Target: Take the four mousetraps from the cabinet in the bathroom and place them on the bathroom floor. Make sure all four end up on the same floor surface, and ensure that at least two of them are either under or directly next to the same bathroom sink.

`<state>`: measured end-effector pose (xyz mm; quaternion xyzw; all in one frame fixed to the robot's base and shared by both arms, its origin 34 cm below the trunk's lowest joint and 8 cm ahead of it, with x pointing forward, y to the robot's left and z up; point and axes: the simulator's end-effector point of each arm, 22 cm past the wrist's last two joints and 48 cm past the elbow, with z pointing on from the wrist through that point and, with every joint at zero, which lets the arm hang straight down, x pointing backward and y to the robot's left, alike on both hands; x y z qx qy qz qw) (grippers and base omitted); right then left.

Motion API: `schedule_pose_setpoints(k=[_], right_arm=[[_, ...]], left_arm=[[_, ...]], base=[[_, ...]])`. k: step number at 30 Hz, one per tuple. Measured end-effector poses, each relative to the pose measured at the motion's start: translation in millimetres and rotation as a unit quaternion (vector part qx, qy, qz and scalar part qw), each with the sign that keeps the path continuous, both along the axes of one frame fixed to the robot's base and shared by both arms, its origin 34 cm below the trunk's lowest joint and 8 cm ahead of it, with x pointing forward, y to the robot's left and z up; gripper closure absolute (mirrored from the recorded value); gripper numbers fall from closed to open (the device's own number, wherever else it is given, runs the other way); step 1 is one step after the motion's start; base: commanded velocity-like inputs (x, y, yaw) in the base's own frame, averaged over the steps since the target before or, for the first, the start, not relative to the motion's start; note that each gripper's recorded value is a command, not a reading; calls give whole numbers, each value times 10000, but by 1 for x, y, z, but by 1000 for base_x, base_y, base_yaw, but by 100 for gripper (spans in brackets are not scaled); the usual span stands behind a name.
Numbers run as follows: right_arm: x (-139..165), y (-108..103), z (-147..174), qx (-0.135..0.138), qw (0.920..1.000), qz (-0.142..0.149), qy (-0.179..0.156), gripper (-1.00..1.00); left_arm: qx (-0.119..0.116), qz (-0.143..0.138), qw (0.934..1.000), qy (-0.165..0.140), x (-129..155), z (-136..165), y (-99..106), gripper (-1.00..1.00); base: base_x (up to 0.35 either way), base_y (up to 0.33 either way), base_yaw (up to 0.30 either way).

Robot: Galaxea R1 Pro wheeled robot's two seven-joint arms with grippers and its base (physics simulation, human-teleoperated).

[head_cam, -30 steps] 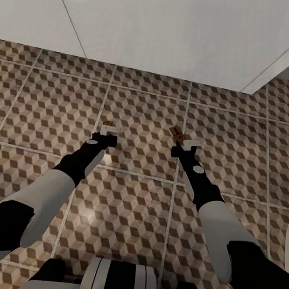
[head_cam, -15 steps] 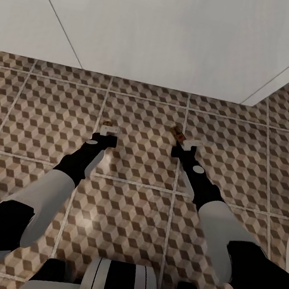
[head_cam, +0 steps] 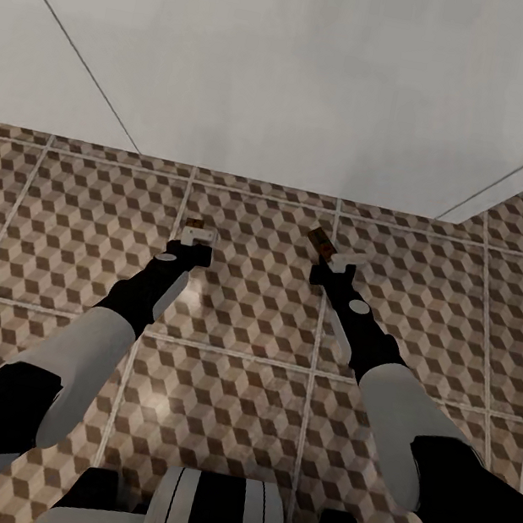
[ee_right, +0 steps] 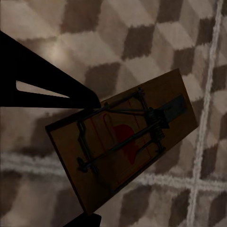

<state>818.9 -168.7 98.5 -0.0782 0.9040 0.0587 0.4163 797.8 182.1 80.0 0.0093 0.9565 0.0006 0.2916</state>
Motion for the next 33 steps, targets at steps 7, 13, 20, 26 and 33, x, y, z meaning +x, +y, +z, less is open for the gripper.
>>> schedule_pose_setpoints(k=[7, 13, 20, 26, 33], right_arm=[[0, -1, -1, -6, 10000, 1, 7, 100], [-1, -1, -1, -9, 10000, 1, 15, 100], [-1, -2, -2, -20, 10000, -4, 20, 100], [-1, -3, -2, -27, 10000, -7, 22, 100], [-2, -3, -2, -24, 10000, -6, 23, 100]], left_arm=[[1, 2, 10000, 0, 0, 0, 0, 100], [6, 4, 10000, 1, 0, 0, 0, 100], [13, -1, 10000, -9, 1, 1, 0, 100], [13, -4, 10000, -9, 1, 1, 0, 100], [18, -3, 10000, -8, 0, 0, 1, 100]], base=[[13, 0, 0], [7, 0, 0], [131, 0, 0], [127, 0, 0], [19, 0, 0]])
